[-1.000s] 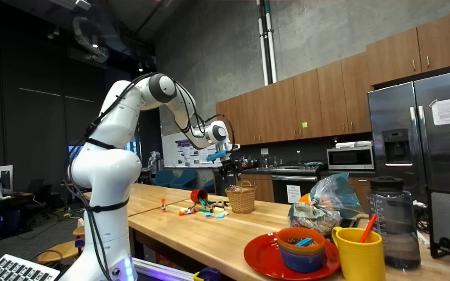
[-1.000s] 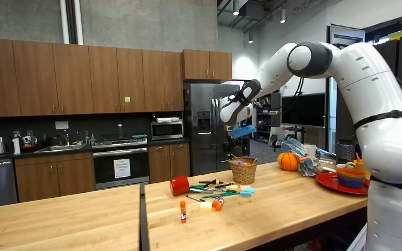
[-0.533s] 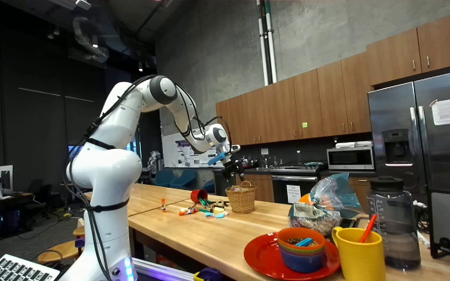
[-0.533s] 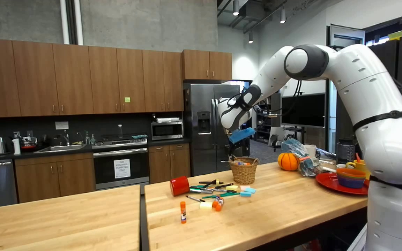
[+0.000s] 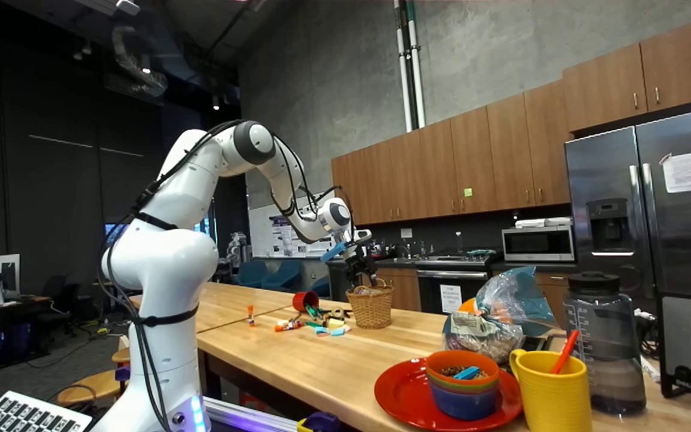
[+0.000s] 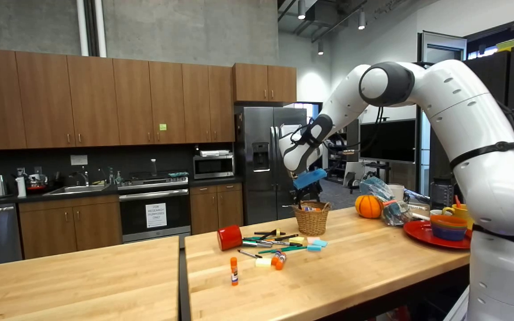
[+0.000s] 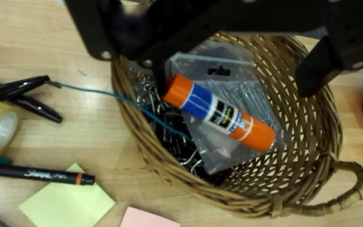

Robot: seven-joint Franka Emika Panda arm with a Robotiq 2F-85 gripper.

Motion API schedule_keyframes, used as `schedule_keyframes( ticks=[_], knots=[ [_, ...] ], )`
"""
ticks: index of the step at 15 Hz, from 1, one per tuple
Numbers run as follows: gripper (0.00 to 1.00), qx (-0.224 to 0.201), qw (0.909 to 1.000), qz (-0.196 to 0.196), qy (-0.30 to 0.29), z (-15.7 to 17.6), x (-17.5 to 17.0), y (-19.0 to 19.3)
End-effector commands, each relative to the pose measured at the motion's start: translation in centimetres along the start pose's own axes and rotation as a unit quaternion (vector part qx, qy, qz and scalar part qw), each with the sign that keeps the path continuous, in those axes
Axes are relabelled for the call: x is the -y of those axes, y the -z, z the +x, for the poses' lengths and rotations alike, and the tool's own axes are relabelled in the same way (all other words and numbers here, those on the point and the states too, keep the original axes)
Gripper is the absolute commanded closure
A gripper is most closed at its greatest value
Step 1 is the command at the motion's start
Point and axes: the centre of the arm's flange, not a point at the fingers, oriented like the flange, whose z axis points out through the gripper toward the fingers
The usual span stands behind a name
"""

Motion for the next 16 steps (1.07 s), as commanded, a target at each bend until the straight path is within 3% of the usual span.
schedule_keyframes(
  ticks=[1,2,11,13,16],
  knots=[
    [0.13,-0.011,0.9994,-0.021,-0.025,0.3,0.0,-0.4],
    [0.26,-0.013,0.9992,-0.026,-0.029,0.4,0.0,-0.4],
    [0.94,-0.028,0.9984,-0.028,-0.040,0.6,0.6,0.4],
    [1.00,-0.030,0.9984,-0.025,-0.042,0.6,0.6,0.6],
    [0.98,-0.039,0.9981,-0.009,-0.048,0.7,0.5,1.1]
  ],
)
